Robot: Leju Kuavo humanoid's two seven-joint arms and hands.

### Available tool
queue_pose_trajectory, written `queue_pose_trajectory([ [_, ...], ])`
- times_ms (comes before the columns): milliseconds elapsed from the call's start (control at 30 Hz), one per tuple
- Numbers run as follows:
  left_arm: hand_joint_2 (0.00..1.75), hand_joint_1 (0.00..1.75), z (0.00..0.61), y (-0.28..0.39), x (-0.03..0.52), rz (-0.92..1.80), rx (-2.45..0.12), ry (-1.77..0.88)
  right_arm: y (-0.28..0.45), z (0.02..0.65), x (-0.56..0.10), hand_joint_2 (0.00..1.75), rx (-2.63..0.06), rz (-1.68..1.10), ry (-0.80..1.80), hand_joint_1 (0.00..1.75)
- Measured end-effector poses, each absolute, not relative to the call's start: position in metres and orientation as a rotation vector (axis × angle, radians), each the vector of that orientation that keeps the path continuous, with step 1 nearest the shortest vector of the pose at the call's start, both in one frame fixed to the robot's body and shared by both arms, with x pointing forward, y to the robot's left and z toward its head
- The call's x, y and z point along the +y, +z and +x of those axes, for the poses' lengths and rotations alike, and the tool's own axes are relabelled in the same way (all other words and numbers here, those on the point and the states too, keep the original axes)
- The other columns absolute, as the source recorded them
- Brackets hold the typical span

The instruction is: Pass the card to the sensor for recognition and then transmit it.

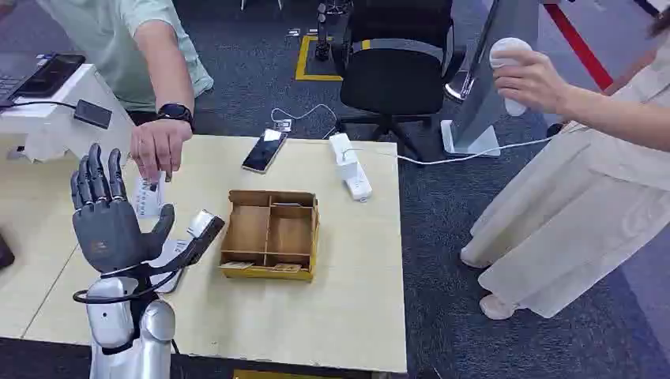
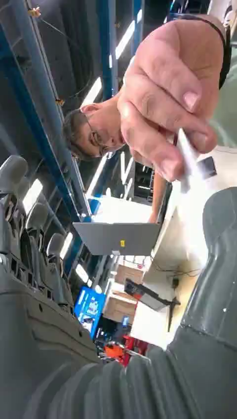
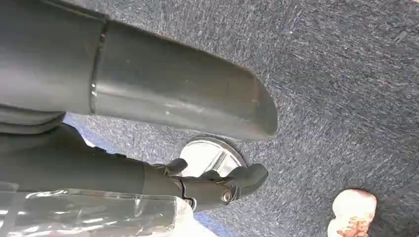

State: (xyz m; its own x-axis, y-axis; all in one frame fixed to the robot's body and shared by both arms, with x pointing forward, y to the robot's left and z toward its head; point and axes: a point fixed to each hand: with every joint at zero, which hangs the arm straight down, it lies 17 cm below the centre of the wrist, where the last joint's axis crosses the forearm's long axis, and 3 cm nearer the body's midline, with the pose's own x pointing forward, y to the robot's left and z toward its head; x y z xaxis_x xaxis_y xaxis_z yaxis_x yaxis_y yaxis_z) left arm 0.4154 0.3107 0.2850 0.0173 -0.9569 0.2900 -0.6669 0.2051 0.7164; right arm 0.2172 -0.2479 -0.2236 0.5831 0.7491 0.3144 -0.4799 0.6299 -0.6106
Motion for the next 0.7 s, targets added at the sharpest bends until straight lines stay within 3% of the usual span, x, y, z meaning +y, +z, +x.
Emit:
queue_pose_trajectory([
  [700,1.75,0.00,0.4170,0.2816,0.3069,1.508,-1.726,-0.492,-0.2234,0.2176,-0.2477,0.00,-0.596,-0.501,0.754,0.00],
])
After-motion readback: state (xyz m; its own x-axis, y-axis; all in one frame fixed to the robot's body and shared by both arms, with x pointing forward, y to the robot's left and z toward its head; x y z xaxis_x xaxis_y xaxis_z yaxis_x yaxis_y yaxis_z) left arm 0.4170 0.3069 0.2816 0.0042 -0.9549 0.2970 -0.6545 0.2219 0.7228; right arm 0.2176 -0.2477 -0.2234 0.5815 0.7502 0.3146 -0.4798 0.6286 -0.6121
